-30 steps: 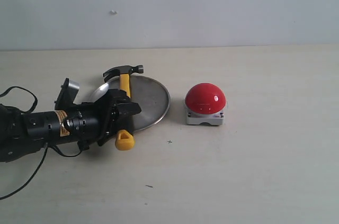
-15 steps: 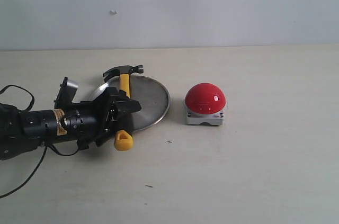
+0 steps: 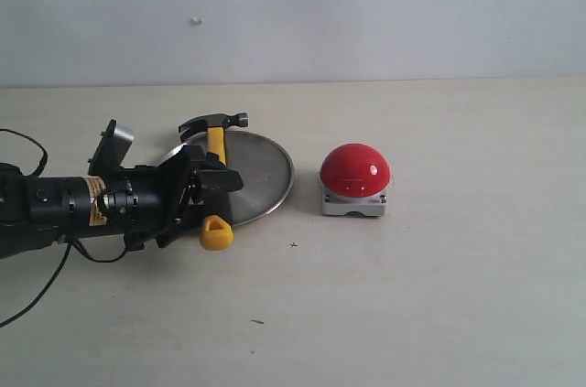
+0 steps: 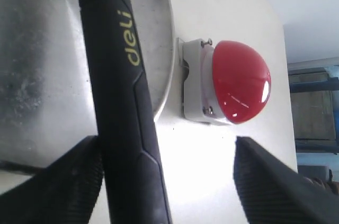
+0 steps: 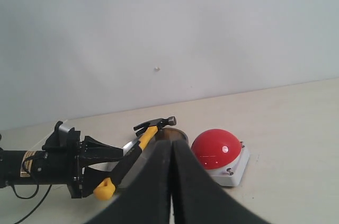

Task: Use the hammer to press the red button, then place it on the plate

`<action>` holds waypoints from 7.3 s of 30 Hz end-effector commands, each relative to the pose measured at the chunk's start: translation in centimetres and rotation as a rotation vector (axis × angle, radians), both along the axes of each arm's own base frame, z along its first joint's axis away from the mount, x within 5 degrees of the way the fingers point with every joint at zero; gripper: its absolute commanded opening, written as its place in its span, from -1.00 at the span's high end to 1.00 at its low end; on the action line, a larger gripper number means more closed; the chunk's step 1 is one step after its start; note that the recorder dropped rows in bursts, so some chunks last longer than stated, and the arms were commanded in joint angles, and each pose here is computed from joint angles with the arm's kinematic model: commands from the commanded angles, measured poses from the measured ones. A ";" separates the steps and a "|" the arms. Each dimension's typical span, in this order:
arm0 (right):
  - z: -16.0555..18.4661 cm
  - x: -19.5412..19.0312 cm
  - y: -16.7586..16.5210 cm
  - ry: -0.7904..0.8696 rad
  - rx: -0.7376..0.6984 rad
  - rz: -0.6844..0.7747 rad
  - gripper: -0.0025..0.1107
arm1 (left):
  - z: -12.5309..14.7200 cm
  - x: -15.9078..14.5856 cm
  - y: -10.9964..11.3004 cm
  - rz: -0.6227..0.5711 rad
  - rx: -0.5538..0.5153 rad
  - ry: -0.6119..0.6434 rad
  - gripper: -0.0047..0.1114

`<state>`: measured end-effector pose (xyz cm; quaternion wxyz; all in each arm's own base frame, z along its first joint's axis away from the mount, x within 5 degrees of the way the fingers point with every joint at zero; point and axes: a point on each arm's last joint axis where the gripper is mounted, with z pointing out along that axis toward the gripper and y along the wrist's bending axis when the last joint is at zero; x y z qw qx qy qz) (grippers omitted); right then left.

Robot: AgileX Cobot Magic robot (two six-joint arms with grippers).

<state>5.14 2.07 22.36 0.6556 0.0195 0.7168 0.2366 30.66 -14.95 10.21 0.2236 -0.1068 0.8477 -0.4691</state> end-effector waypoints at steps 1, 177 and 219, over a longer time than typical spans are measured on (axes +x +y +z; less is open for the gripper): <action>-0.1 0.0 0.0 -0.007 -0.012 0.002 0.96 | 0.2 -0.2 0.1 -0.007 0.009 0.001 -0.24; -1.4 0.7 -2.8 -0.098 -0.379 -0.440 0.96 | 14.4 -27.4 9.2 0.149 0.134 -1.264 0.92; -1.4 0.7 -2.8 -0.098 -0.372 -0.440 0.96 | 12.3 -25.0 14.9 0.712 0.693 -1.095 0.92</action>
